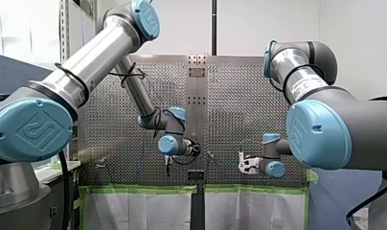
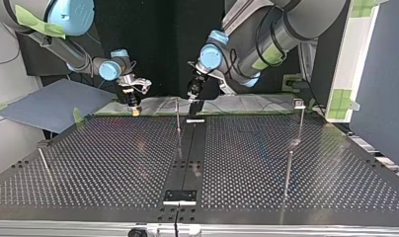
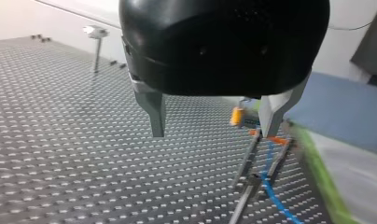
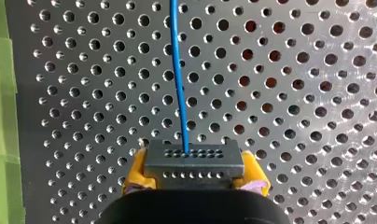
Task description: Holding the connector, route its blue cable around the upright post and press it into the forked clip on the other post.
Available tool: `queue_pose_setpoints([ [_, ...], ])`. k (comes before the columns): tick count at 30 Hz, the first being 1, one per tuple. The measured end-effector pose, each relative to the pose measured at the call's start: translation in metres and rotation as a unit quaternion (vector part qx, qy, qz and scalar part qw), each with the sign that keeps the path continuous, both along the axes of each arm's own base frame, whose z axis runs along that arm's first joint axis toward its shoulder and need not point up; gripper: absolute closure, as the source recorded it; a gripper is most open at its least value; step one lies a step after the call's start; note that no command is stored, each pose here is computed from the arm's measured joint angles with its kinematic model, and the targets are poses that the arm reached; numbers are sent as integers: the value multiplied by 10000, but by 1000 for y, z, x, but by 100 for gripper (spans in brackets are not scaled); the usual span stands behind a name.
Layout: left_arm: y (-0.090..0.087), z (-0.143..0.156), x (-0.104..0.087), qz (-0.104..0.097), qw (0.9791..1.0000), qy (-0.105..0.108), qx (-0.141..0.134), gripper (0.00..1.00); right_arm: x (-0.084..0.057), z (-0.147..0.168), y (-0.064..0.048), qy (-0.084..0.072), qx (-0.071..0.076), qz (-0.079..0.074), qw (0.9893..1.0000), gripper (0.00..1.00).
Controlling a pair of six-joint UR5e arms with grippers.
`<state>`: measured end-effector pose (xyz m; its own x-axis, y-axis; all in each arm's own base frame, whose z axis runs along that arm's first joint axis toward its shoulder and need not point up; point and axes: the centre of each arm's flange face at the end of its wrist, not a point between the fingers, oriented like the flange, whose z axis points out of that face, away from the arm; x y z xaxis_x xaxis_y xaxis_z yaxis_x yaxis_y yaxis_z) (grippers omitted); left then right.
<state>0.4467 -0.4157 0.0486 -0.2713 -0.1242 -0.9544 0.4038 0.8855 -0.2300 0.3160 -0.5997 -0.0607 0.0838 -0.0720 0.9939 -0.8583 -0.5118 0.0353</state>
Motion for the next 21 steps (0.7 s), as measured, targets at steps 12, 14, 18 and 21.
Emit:
queue_pose_setpoints([
  [12,25,30,-24,553,9981,-19,-261,1,3,1,1,-33,-6,34,10000,100],
  [14,28,33,-27,606,9979,-48,-221,1,4,1,2,-37,-4,54,10000,100],
  [18,36,41,-36,656,9977,-120,-78,1,5,1,2,-43,-8,70,10000,100],
  [21,42,48,-45,644,9978,-181,48,1,6,1,2,-48,-11,74,10000,100],
])
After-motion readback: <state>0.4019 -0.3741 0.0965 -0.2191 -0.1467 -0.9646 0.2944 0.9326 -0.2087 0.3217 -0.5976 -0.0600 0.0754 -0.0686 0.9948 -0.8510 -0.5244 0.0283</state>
